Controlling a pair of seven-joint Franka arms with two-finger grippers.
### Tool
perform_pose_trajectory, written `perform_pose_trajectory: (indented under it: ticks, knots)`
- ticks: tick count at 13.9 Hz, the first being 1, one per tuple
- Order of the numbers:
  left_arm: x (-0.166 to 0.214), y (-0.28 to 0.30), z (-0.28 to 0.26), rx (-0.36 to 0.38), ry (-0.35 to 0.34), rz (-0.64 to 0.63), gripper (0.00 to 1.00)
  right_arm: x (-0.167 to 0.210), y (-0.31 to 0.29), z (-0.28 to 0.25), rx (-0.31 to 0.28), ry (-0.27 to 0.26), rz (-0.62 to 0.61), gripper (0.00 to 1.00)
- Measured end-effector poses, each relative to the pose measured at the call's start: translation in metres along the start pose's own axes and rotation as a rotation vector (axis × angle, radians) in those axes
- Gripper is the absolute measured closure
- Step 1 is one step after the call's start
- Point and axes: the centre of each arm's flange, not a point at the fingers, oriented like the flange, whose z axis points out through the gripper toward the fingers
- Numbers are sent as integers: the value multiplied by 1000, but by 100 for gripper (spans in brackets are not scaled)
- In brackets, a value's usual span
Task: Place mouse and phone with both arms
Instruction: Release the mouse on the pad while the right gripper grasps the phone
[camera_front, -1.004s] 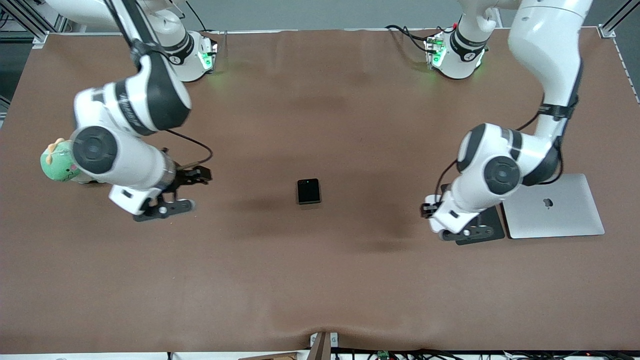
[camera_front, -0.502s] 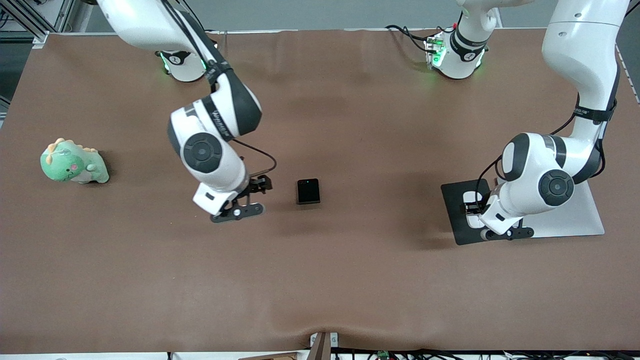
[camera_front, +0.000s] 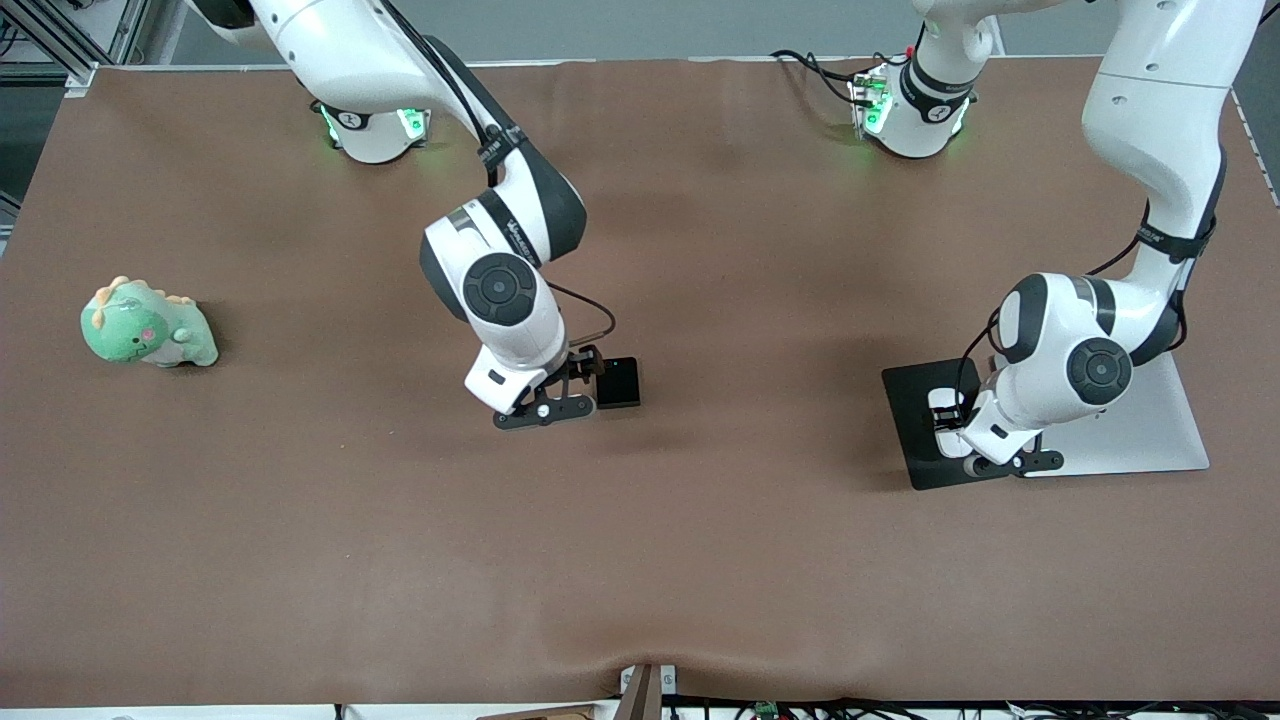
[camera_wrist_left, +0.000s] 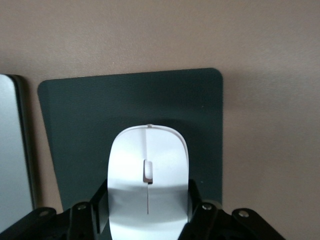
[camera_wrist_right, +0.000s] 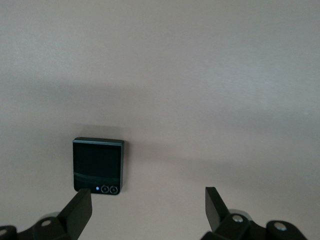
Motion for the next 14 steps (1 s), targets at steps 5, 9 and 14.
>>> perform_pose_trajectory:
  ticks: [5, 9, 14]
  knots:
    - [1, -8, 18, 5, 12, 4, 38, -1, -25, 26, 19, 44, -3, 0]
    - [0, -11, 27, 4, 5, 1, 19, -11, -60, 61, 34, 75, -42, 0]
    - [11, -3, -11, 1, 62, 12, 0, -11, -75, 85, 46, 99, -52, 0]
